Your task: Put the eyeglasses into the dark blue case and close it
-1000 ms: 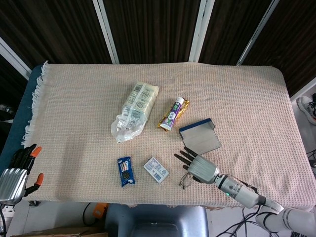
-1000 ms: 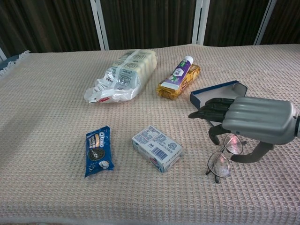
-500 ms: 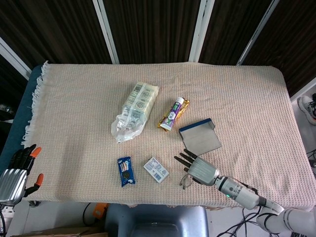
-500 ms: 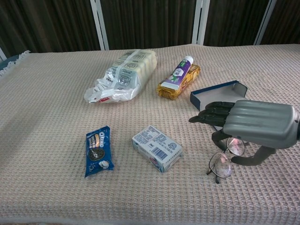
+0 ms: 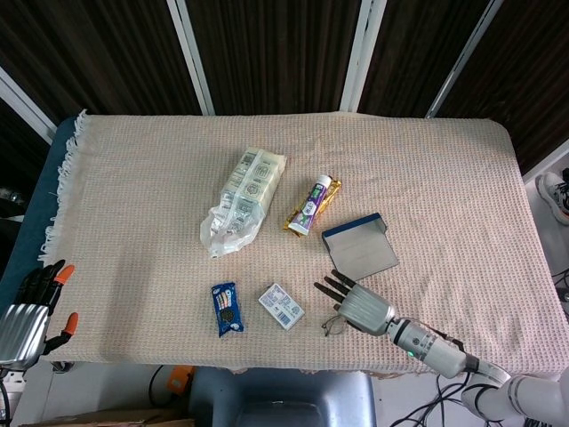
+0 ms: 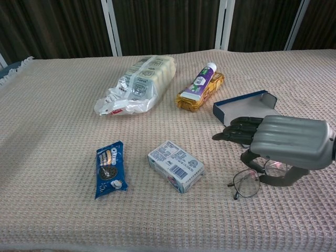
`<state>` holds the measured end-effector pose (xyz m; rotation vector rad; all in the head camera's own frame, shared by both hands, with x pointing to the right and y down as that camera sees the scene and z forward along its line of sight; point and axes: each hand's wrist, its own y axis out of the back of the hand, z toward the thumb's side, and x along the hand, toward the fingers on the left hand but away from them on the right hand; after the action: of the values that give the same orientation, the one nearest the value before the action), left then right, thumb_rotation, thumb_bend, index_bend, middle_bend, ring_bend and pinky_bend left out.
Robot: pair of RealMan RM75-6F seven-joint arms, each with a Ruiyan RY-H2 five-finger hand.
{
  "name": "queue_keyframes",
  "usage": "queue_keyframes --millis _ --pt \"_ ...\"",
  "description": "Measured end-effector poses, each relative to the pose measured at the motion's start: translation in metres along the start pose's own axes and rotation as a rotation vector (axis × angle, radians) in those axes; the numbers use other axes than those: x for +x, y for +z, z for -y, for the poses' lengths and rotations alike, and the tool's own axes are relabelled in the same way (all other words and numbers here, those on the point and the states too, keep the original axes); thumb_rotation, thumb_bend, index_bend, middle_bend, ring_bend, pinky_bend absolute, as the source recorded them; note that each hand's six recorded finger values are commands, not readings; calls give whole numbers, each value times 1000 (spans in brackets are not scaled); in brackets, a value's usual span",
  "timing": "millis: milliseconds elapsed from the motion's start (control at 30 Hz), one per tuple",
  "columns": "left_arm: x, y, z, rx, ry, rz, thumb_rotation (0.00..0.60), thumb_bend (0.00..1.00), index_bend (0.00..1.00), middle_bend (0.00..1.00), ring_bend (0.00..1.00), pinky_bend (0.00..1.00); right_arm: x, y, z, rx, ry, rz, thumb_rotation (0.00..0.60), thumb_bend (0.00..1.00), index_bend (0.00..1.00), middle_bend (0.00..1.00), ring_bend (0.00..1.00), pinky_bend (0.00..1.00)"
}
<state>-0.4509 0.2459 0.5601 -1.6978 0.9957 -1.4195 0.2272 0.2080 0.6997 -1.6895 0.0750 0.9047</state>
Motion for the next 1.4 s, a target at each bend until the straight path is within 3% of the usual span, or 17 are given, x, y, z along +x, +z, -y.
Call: queue_keyframes --millis 200,500,900,1133,1400 --pt "0 0 -1 -4 1 5 600 426 0 0 0 75 -1 -3 -2 -4 -4 12 600 674 732 57 0 20" --pt "-1 0 0 -5 1 5 600 428 0 0 0 75 -2 -21 -10 8 -17 55 600 680 733 63 0 23" --pt "2 1 2 0 -9 2 600 427 0 0 0 74 -10 -80 -24 186 18 191 600 680 735 67 0 36" --pt "3 2 4 7 -17 2 600 427 0 0 0 75 -23 -115 -20 328 66 258 600 680 738 73 0 46" --pt "6 1 5 6 -20 -5 600 427 0 0 0 75 -48 -122 -16 357 88 271 600 680 738 73 0 52"
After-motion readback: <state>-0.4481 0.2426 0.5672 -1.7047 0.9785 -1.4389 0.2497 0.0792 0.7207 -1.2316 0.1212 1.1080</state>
